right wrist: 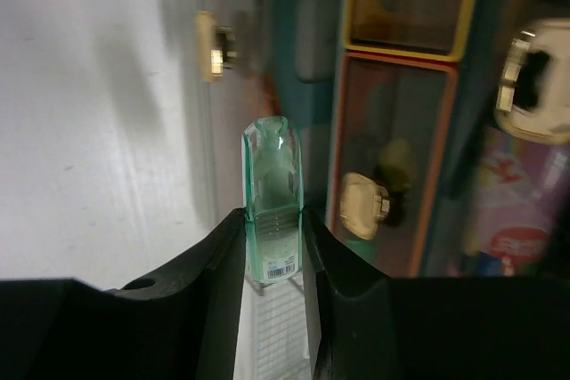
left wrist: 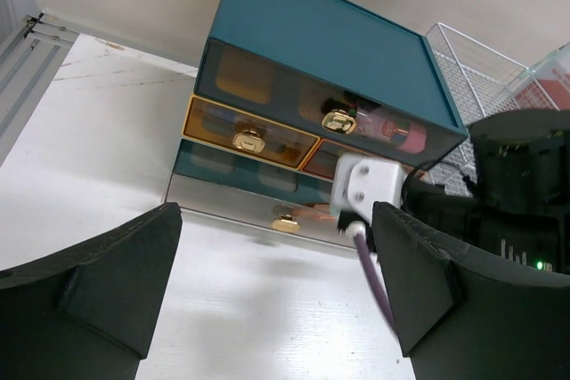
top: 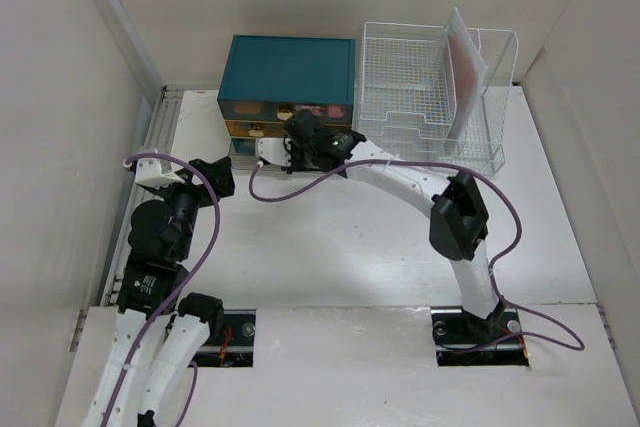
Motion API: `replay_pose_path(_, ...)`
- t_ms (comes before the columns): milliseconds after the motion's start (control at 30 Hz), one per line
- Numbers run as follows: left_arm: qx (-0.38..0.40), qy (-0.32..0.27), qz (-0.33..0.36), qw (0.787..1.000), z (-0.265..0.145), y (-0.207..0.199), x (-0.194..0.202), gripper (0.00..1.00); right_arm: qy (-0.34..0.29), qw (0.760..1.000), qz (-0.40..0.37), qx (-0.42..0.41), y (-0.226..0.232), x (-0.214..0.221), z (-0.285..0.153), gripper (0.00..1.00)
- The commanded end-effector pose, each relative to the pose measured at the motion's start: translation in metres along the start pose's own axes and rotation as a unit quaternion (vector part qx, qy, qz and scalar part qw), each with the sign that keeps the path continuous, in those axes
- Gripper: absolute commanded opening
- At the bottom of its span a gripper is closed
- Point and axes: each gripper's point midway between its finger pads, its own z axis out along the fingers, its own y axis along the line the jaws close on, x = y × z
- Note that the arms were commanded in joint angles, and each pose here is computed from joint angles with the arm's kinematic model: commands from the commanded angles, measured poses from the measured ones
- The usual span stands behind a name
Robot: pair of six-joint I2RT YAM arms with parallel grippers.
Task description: Organize the desk
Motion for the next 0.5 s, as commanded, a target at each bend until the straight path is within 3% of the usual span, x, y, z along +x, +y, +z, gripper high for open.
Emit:
replay_pose_path(0, 0.011, -0.025, 0.002, 1.000, 0.000, -0.004, -0.011, 0.86, -0.010, 0.995, 0.042, 0.090, -0.058, -0.001, -0.010, 0.24)
replay_pose_path(200, 0.011, -0.025, 0.002, 1.000, 0.000, -0.004, -0.011, 0.86, 0.000, 0.992, 0.059, 0.110, -0.078, 0.015, 0.002, 0.24)
replay_pose_path(467, 0.009, -0.020, 0.003, 1.000, 0.002, -0.004, -0.009, 0.86, 0.007, 0.993, 0.060, 0.099, -0.073, 0.021, 0.026, 0.29)
